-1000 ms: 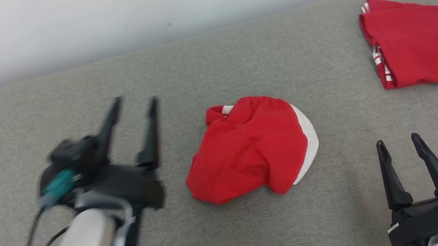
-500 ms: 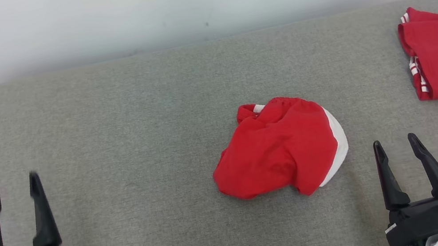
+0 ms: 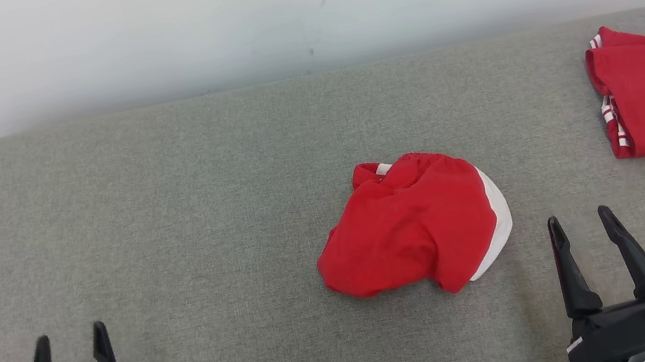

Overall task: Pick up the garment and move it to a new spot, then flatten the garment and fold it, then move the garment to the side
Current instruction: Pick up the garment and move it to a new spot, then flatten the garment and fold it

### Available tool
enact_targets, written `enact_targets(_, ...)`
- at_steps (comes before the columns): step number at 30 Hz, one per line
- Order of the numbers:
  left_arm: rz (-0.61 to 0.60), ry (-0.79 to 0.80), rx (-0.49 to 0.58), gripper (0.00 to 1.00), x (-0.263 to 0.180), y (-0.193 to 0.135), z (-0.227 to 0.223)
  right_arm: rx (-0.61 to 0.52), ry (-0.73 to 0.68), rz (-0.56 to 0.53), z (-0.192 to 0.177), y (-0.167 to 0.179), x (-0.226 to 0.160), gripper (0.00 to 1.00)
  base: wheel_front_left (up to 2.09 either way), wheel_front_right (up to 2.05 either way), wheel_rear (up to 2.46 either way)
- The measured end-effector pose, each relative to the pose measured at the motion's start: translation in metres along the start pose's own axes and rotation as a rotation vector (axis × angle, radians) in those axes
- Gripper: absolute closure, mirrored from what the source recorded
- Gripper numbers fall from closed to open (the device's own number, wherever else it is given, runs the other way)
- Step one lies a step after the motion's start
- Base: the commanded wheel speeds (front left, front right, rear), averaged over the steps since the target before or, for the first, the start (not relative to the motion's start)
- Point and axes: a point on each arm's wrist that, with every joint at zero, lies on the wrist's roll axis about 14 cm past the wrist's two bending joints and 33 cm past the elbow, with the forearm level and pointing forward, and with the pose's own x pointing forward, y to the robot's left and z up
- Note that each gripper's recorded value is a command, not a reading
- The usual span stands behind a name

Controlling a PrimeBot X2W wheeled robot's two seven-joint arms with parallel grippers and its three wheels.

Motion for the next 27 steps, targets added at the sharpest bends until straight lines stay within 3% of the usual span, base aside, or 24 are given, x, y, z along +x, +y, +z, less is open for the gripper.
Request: enact_targets(27, -0.065, 0.088, 0.011, 0.00, -0.007, -0.016, -0.030, 0.028, 0.060, -0.032, -0.015, -0.008, -0.015, 0.00, 0.00, 0.00, 0.00)
